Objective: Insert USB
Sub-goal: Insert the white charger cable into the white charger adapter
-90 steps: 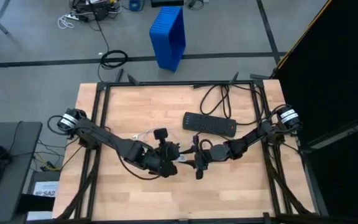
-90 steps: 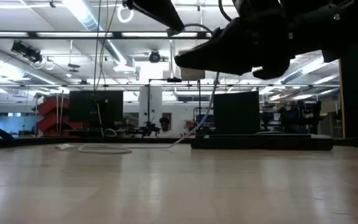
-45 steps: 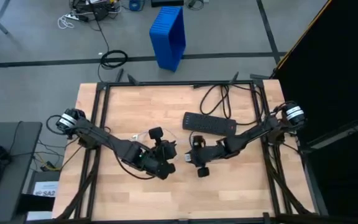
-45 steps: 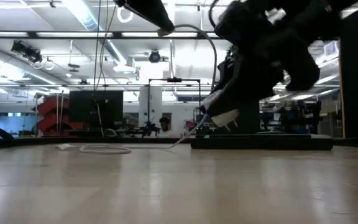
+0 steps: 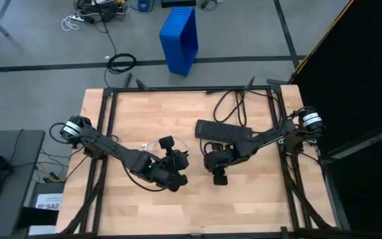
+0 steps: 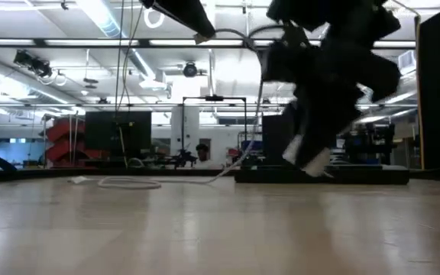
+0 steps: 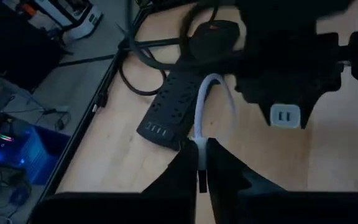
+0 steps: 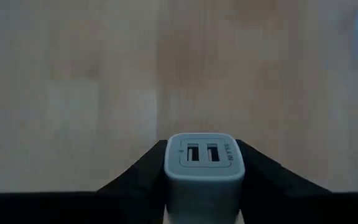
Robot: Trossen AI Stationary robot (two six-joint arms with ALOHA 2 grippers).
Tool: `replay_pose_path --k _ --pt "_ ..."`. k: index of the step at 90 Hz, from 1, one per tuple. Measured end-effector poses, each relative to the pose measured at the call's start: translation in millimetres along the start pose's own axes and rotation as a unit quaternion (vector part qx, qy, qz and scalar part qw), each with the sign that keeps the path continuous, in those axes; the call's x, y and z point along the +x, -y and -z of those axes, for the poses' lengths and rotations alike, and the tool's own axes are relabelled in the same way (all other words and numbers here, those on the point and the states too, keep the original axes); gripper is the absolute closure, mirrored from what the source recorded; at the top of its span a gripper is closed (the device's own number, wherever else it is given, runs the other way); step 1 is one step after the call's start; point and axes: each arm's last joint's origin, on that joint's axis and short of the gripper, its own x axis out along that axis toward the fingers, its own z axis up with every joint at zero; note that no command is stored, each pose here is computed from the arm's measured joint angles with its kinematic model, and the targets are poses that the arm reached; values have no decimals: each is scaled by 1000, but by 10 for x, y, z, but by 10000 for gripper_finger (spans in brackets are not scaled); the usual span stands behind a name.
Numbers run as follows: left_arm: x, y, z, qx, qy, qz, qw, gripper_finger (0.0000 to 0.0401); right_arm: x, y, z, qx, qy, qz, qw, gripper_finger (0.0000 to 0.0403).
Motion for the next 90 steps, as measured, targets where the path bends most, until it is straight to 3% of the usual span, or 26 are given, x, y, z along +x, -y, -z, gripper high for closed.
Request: replay_pose_path --k 6,14,28,45,66,90 --pt "3 2 0 0 0 0 1000 401 89 2 28 -17 -5 12 1000 285" --pt "2 5 -7 -3 3 1 1000 401 158 -42 -42 -47 44 12 998 285" --pt "0 7 -7 -2 3 2 1000 401 194 -144 -137 -81 120 -43 989 285" --pt "0 6 0 -2 0 4 1000 401 224 -30 -90 -54 93 -20 994 285" --pt "0 10 -12 -7 4 5 1000 401 225 -91 -137 -77 167 -40 982 285" --pt "0 10 -9 -6 3 5 1000 401 252 -61 -46 -51 114 -36 991 285"
